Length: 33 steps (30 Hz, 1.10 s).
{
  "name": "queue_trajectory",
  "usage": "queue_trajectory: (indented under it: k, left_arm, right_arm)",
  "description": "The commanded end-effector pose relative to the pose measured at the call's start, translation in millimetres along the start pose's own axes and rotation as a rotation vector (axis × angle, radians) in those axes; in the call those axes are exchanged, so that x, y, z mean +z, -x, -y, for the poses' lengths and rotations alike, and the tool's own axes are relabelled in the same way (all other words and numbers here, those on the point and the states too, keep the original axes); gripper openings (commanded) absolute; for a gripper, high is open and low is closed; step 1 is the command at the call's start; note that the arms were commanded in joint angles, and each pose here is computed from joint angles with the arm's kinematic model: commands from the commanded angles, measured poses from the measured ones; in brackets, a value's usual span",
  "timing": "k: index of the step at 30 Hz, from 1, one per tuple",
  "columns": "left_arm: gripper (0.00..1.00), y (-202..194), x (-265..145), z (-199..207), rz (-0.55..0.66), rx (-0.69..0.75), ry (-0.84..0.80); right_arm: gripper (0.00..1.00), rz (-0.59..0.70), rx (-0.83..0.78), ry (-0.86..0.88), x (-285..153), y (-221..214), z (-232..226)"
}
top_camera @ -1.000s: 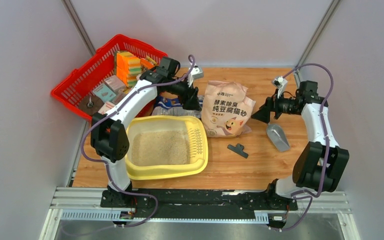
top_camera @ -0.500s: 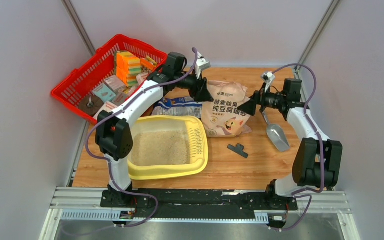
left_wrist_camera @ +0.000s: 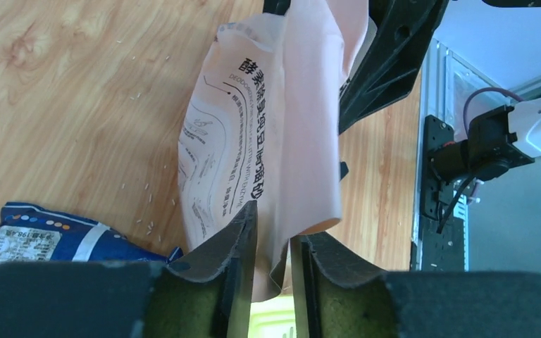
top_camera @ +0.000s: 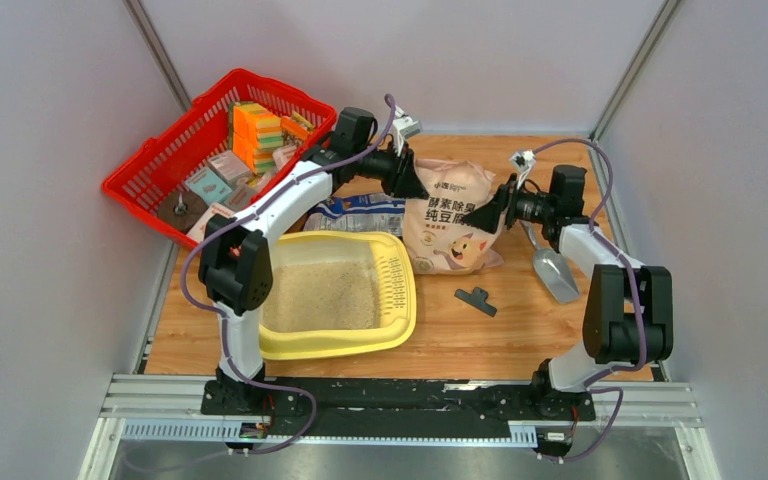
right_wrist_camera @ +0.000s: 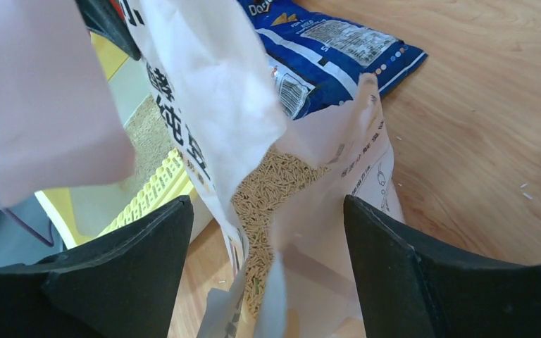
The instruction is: Fill the litter box with clean litter
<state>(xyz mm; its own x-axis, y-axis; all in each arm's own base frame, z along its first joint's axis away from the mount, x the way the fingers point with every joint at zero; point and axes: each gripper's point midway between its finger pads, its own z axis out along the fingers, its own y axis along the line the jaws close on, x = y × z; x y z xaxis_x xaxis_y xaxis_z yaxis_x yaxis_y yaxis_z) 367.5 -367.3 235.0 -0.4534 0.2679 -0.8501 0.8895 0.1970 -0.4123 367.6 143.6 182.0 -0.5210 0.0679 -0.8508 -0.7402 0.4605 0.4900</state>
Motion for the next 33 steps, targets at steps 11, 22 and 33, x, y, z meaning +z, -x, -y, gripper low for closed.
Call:
queue_trajectory:
  k: [11,22,33]
  left_arm:
    - [0.00,7,-2,-8,0.039,-0.045,-0.019]
    - [0.00,2,-1,-7,0.035,-0.082,-0.042]
    - [0.43,-2,8,-11,0.047,-0.091,-0.051]
  right_arm:
    - [0.58,0.067,0.033,0.006,-8,15,-17]
    - [0.47,0.086,0.120,-0.021,-13,8,-18]
    - [0.27,0.097,0.224,-0.017,-11,15,-8]
